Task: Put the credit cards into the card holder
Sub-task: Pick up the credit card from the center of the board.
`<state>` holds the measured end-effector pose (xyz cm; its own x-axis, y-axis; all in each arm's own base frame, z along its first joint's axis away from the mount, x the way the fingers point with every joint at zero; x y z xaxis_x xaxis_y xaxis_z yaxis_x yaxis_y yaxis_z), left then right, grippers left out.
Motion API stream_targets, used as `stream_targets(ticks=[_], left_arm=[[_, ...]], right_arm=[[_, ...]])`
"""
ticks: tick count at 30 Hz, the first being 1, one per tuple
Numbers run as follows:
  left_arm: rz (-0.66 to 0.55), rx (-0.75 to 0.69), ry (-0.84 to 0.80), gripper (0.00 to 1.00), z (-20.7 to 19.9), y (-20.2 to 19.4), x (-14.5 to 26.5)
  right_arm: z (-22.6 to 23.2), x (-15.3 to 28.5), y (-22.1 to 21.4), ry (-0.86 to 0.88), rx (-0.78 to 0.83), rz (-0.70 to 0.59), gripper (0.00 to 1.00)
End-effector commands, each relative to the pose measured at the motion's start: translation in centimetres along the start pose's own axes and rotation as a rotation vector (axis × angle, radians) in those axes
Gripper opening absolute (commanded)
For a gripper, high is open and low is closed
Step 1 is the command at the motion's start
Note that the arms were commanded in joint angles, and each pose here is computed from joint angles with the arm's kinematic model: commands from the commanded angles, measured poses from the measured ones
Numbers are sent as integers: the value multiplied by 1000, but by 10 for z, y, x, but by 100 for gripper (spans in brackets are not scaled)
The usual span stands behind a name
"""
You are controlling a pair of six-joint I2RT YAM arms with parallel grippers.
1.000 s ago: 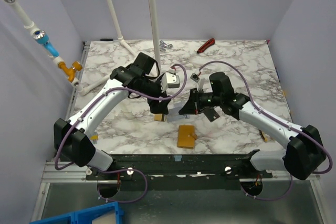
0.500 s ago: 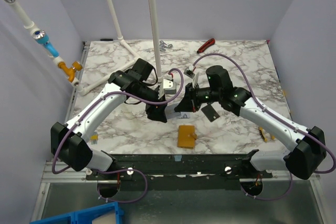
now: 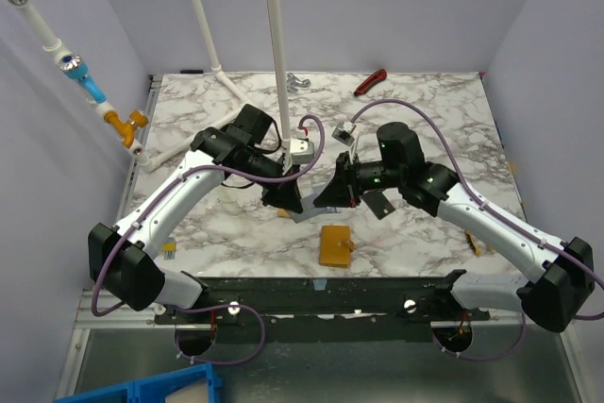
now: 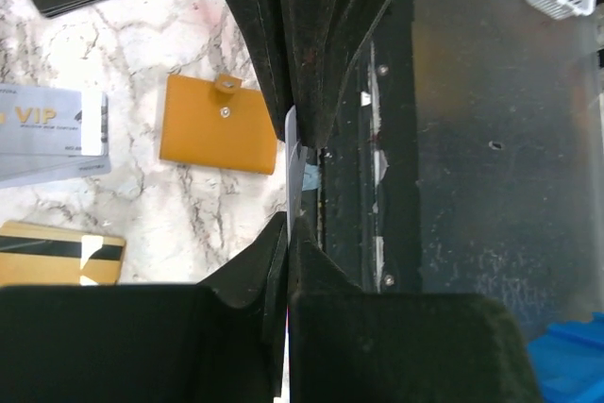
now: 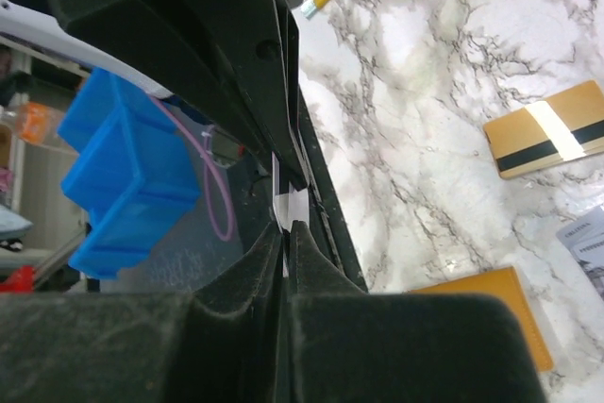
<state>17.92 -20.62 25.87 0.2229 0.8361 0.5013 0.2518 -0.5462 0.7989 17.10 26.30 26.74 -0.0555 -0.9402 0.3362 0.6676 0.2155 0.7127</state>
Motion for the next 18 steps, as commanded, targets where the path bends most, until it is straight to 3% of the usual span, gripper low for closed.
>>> stream_targets(ticks=[1, 8, 18], left_arm=[[-114, -17, -75, 0, -19, 24, 5], [-253, -9, -54, 0, -36, 57, 19], [-373, 120, -115, 0, -44, 83, 34]], right_arm=[[21, 6, 15, 93, 45, -108, 11], [16, 14, 29, -33, 13, -252, 37], [28, 31, 48, -63, -10, -446, 60]])
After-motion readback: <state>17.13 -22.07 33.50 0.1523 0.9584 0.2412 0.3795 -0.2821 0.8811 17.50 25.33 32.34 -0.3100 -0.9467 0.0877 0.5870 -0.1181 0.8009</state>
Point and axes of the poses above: each gripper's point midway between its finger pads, its own x axis back along the fingers, its own z axis along the line the jaws close on, y = z × x, the point moved 6 cm from there along x, back along the fingers, and after that the axes turned 3 degrees about -x, right-handed, at the moved point
